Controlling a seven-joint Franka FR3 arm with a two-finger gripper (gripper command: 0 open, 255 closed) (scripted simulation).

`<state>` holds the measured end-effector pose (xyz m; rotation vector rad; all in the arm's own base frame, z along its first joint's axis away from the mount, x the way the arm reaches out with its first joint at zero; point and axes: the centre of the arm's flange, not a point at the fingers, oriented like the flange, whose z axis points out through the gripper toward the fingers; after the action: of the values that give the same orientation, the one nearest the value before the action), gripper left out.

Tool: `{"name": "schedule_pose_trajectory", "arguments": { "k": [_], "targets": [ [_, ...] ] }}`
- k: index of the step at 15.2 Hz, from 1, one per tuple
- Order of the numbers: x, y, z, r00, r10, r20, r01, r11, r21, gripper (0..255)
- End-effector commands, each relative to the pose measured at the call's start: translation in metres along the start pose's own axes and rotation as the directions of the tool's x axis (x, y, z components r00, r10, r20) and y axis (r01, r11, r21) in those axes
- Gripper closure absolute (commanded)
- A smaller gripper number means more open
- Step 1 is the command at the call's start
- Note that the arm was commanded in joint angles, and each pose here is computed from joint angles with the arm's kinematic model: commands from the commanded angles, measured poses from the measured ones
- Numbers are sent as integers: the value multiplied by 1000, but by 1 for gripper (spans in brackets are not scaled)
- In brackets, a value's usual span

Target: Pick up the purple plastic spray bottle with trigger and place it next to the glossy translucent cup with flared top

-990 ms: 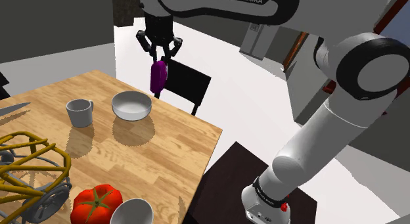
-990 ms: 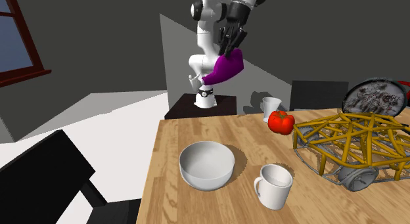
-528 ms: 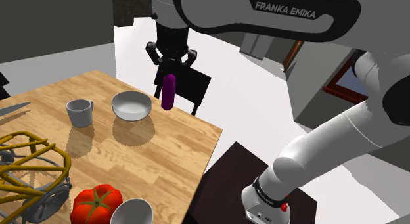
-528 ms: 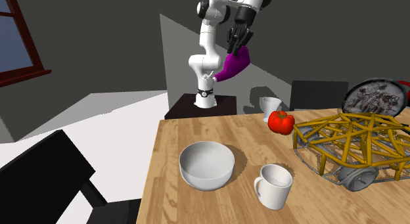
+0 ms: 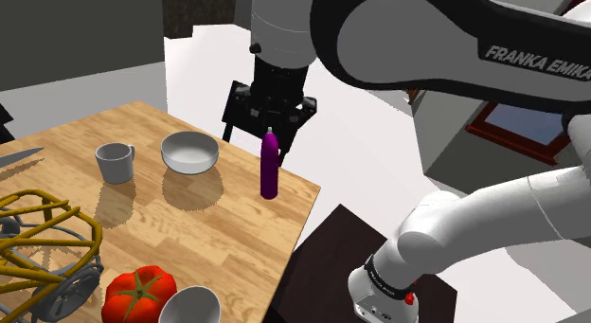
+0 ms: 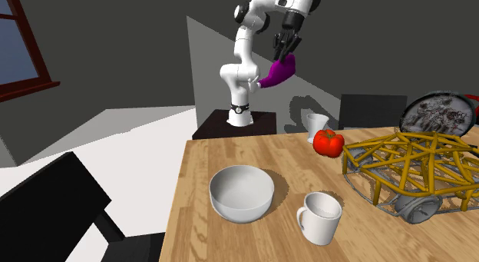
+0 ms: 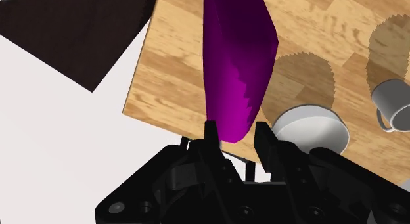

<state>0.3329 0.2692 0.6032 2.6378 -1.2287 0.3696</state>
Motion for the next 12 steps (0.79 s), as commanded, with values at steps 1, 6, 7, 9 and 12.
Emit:
{"name": "schedule_pose_trajectory", "arguments": {
  "k": [1, 6, 7, 9, 12],
  "targets": [
    [-22, 13, -7, 1000, 1, 1, -1, 1000, 0, 255],
    [-75, 48, -22, 1000, 1, 1, -1, 1000, 0, 255],
    [-86, 56, -25, 1000, 1, 1, -1, 1000, 0, 255],
    [-107, 70, -30, 1000, 1, 1, -1, 1000, 0, 255],
    [-116, 72, -22, 1000, 1, 1, -1, 1000, 0, 255]
  ]
}}
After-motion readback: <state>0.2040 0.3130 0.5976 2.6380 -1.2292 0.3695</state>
